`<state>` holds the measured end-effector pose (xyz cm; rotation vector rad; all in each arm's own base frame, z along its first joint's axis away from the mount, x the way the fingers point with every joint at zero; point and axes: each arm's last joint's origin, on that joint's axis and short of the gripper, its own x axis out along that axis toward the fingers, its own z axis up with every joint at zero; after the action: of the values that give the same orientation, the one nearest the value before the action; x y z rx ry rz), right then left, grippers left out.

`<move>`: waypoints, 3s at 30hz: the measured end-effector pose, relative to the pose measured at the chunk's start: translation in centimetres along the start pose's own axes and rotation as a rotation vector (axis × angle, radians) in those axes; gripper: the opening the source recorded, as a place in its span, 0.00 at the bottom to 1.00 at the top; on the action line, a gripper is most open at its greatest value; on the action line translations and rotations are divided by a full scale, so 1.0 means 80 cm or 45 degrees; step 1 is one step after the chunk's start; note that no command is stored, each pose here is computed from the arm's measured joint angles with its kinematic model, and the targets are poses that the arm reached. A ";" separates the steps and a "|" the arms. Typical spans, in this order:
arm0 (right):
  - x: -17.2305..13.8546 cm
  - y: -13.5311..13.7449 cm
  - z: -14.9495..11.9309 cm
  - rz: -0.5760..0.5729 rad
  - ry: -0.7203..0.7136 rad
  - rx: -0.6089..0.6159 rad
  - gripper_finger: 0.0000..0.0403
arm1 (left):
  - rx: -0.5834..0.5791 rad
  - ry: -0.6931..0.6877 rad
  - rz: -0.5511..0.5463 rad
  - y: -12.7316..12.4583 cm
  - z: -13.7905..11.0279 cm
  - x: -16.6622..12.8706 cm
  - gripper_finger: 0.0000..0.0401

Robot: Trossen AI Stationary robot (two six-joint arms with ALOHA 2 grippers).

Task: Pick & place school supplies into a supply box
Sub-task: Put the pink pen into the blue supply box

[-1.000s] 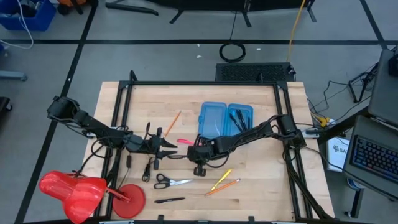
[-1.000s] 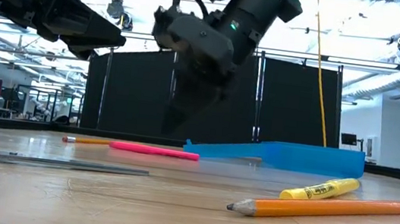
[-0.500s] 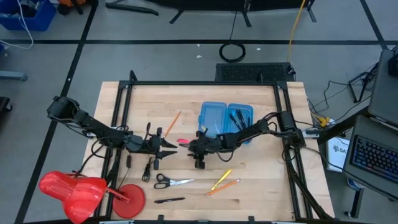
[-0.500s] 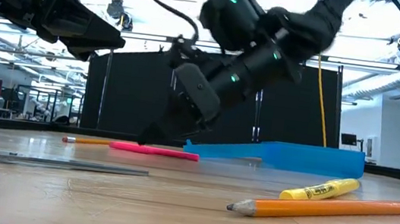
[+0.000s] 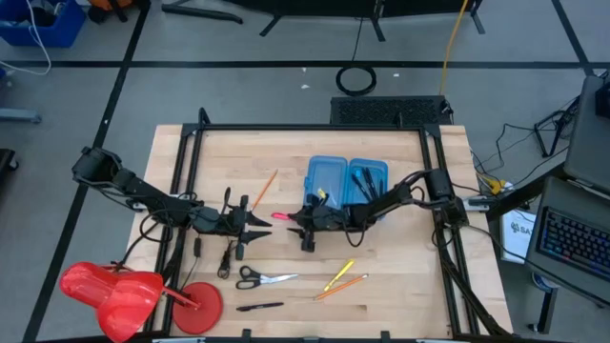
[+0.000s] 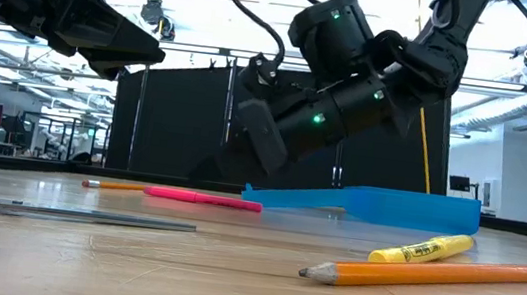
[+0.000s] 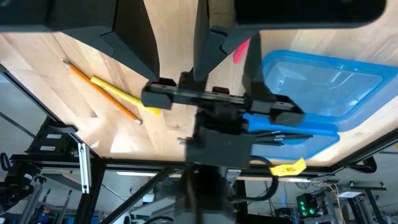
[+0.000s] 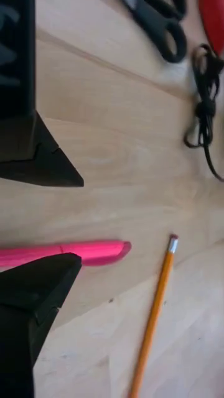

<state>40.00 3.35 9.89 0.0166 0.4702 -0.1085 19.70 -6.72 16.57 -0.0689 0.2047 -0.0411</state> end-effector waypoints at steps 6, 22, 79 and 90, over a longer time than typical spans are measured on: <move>0.004 -0.022 0.000 0.005 0.021 0.112 0.43 | 0.000 -0.001 0.000 0.000 0.000 0.000 0.26; 0.004 -0.014 -0.011 0.089 0.121 0.148 0.40 | -0.001 -0.001 0.000 0.000 0.000 0.000 0.26; 0.019 0.012 -0.041 -0.276 -0.043 0.272 0.38 | 0.005 0.001 0.001 0.000 0.000 0.000 0.26; 0.019 0.008 -0.046 -0.306 0.018 0.285 0.25 | 0.005 0.001 0.001 0.000 0.000 0.000 0.26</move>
<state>39.75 4.01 5.88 0.1804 0.4713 -0.3972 19.69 -6.72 16.55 -0.0651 0.2057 -0.0406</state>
